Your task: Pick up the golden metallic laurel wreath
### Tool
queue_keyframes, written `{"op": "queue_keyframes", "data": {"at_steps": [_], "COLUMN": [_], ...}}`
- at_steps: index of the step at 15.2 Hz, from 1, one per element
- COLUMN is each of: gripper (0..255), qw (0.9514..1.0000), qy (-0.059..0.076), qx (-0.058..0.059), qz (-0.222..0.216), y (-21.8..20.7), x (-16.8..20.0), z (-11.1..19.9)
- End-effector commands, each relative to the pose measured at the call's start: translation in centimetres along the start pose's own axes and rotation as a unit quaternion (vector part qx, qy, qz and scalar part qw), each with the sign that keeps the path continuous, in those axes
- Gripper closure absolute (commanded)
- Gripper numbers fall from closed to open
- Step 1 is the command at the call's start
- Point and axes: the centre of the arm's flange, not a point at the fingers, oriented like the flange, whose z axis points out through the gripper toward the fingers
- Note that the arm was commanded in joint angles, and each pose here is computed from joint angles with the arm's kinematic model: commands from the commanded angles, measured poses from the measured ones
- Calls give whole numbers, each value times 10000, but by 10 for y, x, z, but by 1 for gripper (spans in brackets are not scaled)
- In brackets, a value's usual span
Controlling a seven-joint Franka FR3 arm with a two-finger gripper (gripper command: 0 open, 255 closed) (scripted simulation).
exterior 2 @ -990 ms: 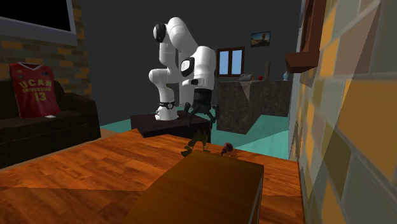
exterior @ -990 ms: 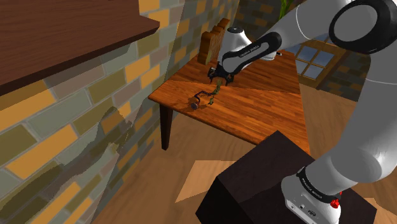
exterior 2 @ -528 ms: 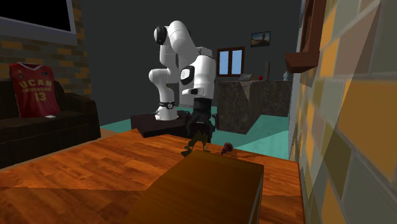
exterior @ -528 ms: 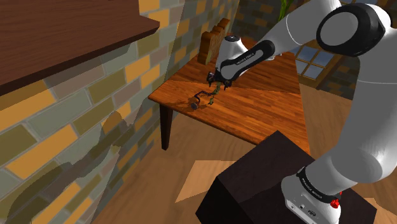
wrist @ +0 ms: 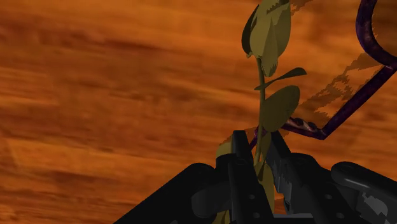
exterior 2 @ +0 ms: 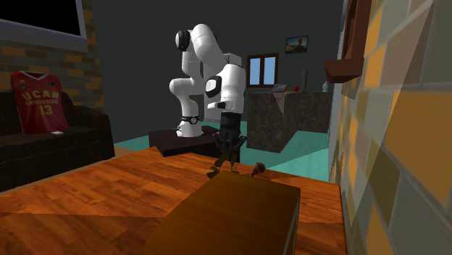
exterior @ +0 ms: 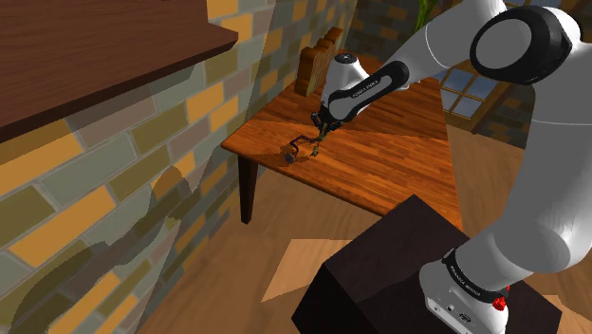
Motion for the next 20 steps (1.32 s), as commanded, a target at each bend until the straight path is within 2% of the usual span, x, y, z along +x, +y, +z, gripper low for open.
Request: {"op": "queue_keyframes", "data": {"at_steps": [1, 3, 18, 20], "gripper": [255, 255, 255, 255], "qw": [10000, 10000, 10000, 10000], "qy": [-2, -2, -2, -2], "qx": [-3, -3, -3, -3], "qz": [0, 1, 1, 1], "y": [0, 0, 1, 1], "x": [0, 0, 20, 20], "z": [0, 0, -76, -77]}}
